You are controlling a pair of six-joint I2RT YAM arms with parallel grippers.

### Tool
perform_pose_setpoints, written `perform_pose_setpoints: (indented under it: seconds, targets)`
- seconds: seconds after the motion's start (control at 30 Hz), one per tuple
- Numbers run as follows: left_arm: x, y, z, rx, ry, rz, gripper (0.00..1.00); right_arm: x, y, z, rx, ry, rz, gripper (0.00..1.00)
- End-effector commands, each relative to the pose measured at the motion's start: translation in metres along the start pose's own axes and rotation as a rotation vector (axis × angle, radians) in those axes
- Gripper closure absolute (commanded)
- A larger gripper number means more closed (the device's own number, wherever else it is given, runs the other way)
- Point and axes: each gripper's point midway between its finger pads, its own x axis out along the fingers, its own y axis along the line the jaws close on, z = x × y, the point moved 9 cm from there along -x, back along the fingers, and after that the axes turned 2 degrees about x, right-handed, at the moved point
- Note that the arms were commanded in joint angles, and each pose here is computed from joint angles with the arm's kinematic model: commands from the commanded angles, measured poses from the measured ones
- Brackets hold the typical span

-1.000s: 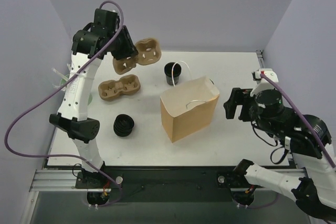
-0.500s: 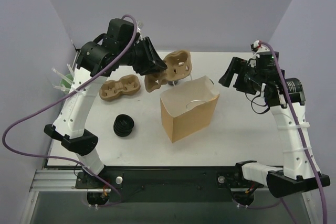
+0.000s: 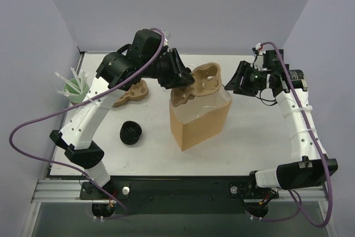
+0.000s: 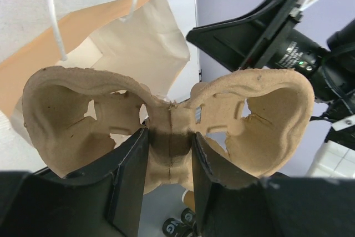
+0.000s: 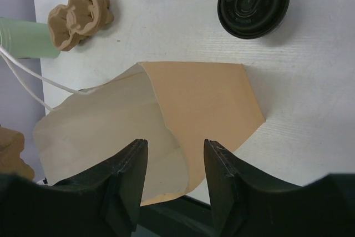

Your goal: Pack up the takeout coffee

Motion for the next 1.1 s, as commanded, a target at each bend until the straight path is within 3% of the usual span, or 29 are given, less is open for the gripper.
perform_pose_setpoints:
  seconds: [0.0, 0.1, 0.2, 0.23, 0.4, 0.87, 0.97, 1.07]
  targets:
    - [-0.009, -0.018, 0.005, -0.095, -0.085, -0.07, 0.58, 0.005, -0.002, -0.012, 0.022, 0.031, 0.038, 0.56]
    - [-0.005, -0.019, 0.005, -0.088, -0.086, -0.067, 0.58, 0.009, -0.002, -0.017, 0.017, 0.035, 0.024, 0.6]
    - [-0.005, -0.019, 0.007, -0.077, -0.102, -0.064, 0.58, 0.007, -0.003, -0.02, 0.029, 0.01, -0.022, 0.73]
    - [-0.005, -0.018, 0.007, -0.075, -0.104, -0.057, 0.58, 0.005, -0.002, -0.022, 0.055, -0.001, -0.033, 0.83]
    - [-0.005, -0.011, 0.006, -0.046, -0.117, -0.012, 0.59, -0.01, 0.007, -0.041, 0.148, -0.091, -0.109, 1.0]
    - [-0.004, -0.012, -0.007, -0.002, -0.088, 0.06, 0.59, -0.016, 0.015, -0.083, 0.318, -0.195, -0.094, 0.96]
    - [-0.004, -0.016, -0.017, 0.005, -0.081, 0.064, 0.6, -0.013, 0.013, -0.087, 0.314, -0.184, -0.096, 0.92]
    - [0.003, -0.014, -0.027, 0.011, -0.083, 0.102, 0.6, -0.014, 0.01, -0.09, 0.308, -0.177, -0.109, 0.79]
